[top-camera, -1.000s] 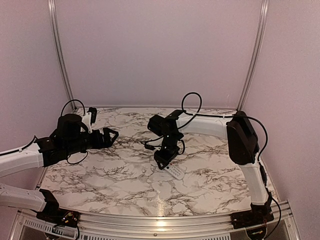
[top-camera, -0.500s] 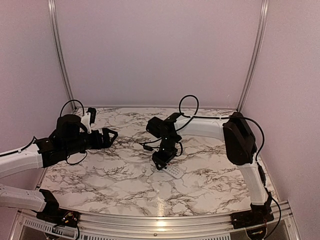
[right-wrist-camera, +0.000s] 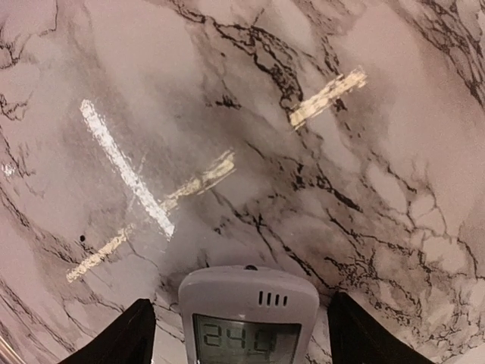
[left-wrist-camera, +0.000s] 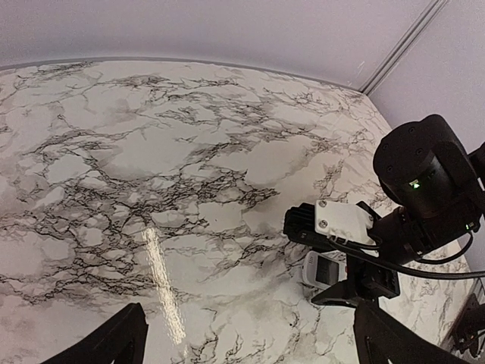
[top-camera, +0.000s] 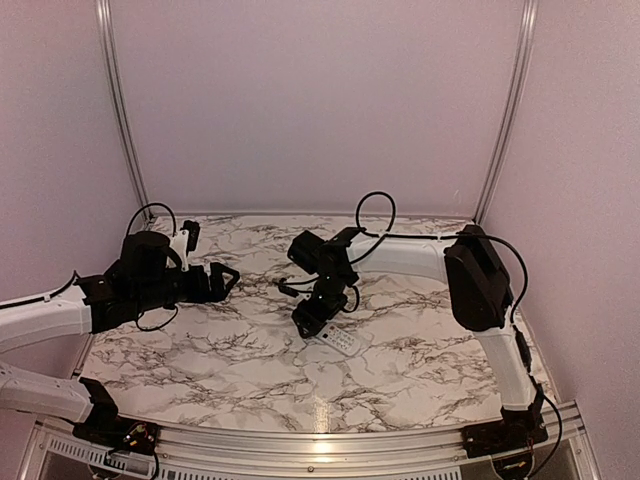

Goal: Load the batteries into the remote control
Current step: Place the remote control at the center of the board, then reset both arms

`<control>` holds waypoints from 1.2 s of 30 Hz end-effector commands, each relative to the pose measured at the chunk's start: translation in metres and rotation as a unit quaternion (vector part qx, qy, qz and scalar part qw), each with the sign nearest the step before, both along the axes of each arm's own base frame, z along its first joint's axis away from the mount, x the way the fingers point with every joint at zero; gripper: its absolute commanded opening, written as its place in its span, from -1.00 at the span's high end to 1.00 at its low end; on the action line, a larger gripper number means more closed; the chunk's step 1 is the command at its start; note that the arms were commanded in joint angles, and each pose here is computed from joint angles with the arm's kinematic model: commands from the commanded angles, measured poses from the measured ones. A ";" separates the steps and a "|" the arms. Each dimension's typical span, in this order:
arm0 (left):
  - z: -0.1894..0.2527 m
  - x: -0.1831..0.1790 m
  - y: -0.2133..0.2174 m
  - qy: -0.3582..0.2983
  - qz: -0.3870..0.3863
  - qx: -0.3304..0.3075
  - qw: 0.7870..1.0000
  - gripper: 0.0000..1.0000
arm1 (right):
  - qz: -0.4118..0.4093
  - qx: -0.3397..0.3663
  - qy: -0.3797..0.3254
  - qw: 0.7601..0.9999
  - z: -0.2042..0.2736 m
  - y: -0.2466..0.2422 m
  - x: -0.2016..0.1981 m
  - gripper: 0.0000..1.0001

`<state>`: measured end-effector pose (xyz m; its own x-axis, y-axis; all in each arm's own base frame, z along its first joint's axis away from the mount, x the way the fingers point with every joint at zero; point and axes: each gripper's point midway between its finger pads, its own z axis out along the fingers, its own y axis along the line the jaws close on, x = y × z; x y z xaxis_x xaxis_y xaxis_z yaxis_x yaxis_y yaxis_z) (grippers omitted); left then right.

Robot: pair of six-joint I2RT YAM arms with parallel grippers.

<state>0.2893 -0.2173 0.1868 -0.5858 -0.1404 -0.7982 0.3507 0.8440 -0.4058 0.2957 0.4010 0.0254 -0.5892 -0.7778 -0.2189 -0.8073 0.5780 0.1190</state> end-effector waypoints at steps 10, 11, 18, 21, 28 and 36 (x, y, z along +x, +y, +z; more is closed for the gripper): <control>0.020 0.020 0.004 -0.012 0.026 0.046 0.999 -0.98 | -0.029 0.121 -0.067 0.990 0.075 -0.006 0.028 -0.78; 0.022 0.022 0.004 -0.012 0.028 0.049 0.998 -0.98 | -0.036 0.127 -0.081 0.988 0.085 -0.011 0.034 -0.81; 0.043 0.044 -0.002 -0.012 0.039 0.074 0.996 -0.98 | -0.097 0.190 -0.158 0.964 0.140 -0.062 0.065 -0.97; 0.057 0.051 -0.007 -0.021 0.030 0.076 0.996 -0.98 | -0.141 0.211 -0.215 0.943 0.168 -0.090 0.077 -0.97; 0.064 0.073 0.004 -0.030 0.069 0.069 0.995 -0.98 | -0.228 0.273 -0.275 0.893 0.203 -0.169 0.078 -0.97; 0.010 0.075 -0.003 0.023 0.068 0.060 0.996 -0.98 | -0.275 0.322 -0.256 0.869 0.167 -0.217 0.060 -0.97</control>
